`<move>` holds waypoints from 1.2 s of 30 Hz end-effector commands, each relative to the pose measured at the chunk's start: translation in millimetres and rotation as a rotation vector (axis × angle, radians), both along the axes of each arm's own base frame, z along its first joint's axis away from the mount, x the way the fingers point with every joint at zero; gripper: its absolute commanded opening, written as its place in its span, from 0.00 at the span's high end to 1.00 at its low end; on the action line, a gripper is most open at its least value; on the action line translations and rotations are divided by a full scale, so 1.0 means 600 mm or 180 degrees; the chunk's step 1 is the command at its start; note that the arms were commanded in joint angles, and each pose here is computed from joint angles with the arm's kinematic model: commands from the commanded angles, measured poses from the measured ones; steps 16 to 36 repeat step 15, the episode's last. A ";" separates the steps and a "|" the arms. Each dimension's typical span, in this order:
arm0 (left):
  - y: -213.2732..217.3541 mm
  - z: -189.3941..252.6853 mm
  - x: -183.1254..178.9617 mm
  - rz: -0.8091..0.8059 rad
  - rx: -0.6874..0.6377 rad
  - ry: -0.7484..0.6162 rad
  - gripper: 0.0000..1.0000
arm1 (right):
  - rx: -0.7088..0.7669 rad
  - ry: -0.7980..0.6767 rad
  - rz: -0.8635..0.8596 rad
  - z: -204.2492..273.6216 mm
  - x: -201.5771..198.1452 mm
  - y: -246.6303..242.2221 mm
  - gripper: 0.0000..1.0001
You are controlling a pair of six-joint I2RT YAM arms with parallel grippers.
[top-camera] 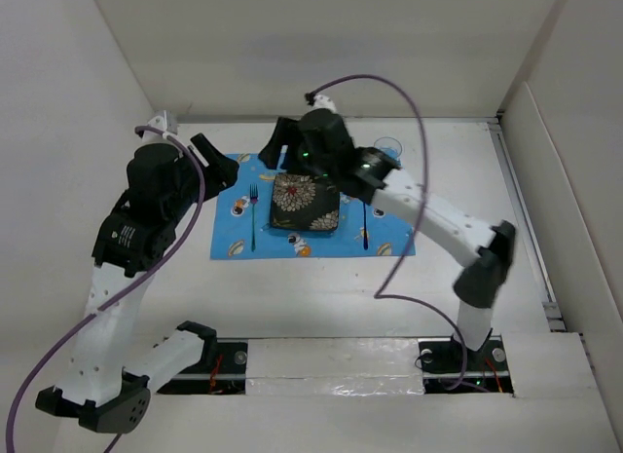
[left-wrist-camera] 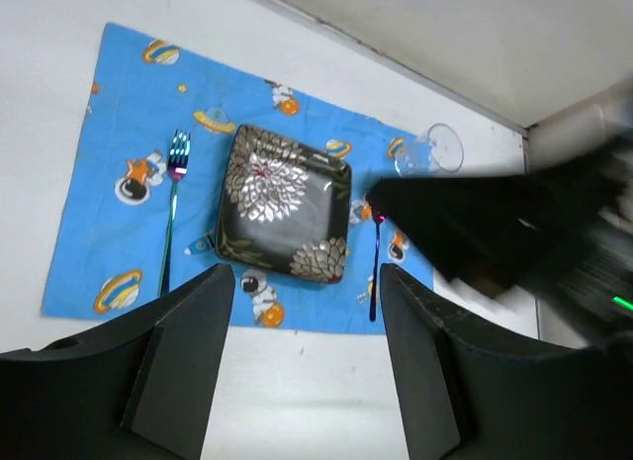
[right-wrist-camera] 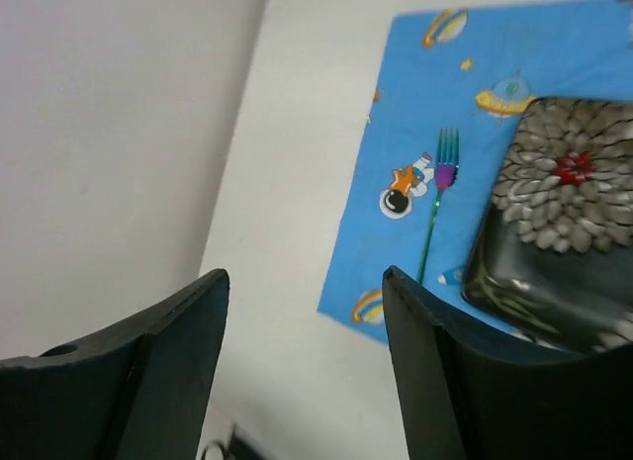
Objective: Set the dinner table for one person
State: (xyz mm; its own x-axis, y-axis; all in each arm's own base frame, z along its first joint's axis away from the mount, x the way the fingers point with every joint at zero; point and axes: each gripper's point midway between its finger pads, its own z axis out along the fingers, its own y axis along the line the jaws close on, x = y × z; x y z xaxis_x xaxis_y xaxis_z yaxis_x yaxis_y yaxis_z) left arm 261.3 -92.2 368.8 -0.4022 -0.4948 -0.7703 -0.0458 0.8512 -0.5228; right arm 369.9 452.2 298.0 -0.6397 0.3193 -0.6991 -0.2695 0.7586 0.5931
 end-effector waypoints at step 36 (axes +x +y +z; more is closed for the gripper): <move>0.002 0.066 0.053 0.0158 -0.0146 -0.0626 0.36 | -0.0131 -0.0835 -0.1768 0.143 -0.166 -0.620 0.00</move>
